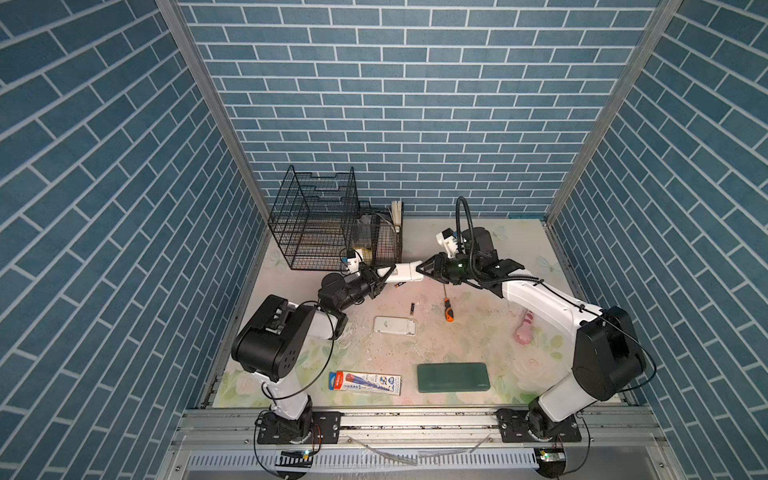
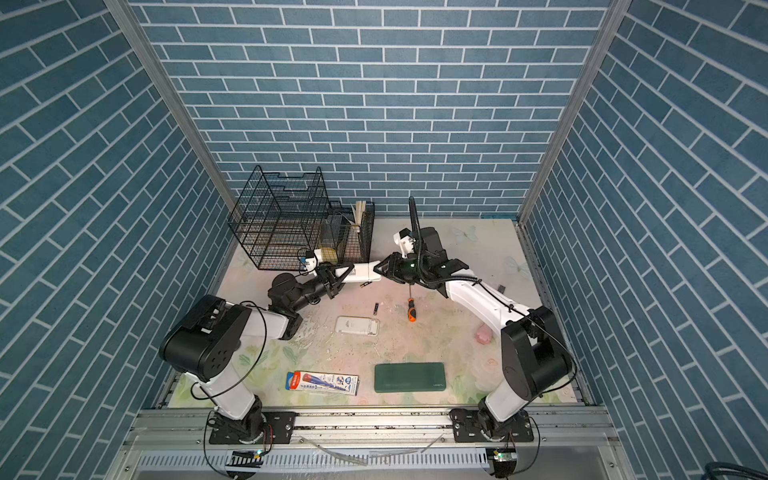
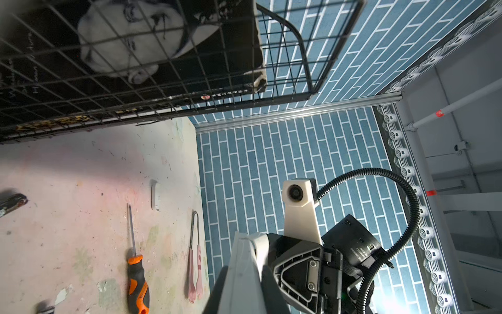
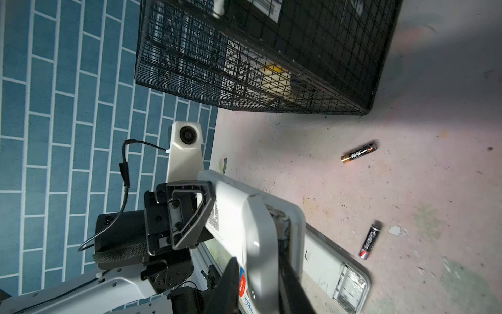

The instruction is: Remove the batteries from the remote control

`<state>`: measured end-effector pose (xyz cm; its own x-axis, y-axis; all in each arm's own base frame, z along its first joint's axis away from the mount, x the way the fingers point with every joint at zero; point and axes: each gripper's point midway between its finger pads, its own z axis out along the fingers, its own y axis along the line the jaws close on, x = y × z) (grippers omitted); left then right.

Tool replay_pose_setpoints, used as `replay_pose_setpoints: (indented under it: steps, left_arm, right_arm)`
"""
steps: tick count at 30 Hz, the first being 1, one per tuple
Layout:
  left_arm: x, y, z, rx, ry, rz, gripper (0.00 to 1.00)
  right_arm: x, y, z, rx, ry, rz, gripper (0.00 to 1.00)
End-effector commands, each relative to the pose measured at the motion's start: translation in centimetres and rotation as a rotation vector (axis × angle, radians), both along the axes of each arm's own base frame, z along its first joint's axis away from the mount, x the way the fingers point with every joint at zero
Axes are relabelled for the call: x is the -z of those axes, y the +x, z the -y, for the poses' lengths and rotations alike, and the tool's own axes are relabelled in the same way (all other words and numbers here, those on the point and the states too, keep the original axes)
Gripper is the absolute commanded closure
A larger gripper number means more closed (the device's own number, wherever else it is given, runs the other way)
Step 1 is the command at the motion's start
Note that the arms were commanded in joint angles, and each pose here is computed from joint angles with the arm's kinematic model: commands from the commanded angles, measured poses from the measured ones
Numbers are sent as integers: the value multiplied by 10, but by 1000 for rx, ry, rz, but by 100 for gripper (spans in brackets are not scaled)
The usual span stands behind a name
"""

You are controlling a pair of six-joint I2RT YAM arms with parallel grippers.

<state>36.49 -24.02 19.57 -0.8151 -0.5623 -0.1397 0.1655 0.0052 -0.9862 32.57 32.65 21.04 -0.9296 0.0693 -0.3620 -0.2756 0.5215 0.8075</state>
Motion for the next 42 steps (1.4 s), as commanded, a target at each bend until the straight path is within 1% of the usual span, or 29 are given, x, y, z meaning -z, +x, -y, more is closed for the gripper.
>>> replay_pose_setpoints:
  steps: [1,5,15,18,20,23,25,29,34,37,39,42]
  left_arm:
    - [-20,1,4,17,-19,78,100]
    - [-20,1,4,17,-20,79,100]
    - [-18,2,4,15,-18,74,100]
    - [-23,2,5,16,-22,86,100]
    - [-25,1,4,14,-24,90,100]
    - [-22,2,3,10,-22,84,100]
    - [-19,2,2,5,-18,79,100]
    - [-13,4,-4,-17,-6,71,100]
    - [-1,5,-11,-33,27,53,100]
    - [6,3,-12,-36,57,39,100]
    - [10,1,-13,-39,80,34,100]
    - [12,-2,-13,-36,115,24,100]
  right_arm:
    - [-2,-1,-11,-28,22,-16,77]
    - [-3,-1,-14,-35,29,-11,79]
    - [1,-3,-17,-45,25,-20,80]
    - [2,-2,-17,-43,23,-21,86]
    - [2,-2,-16,-41,21,-21,92]
    - [-1,-3,-16,-41,25,-14,97]
    - [-5,-3,-15,-40,28,-7,100]
    - [-20,-5,-9,-29,38,27,100]
    - [-49,-4,11,20,32,108,100]
    - [-61,-1,29,59,-4,152,100]
    - [-61,4,45,93,-54,171,100]
    - [-46,15,74,162,-131,163,100]
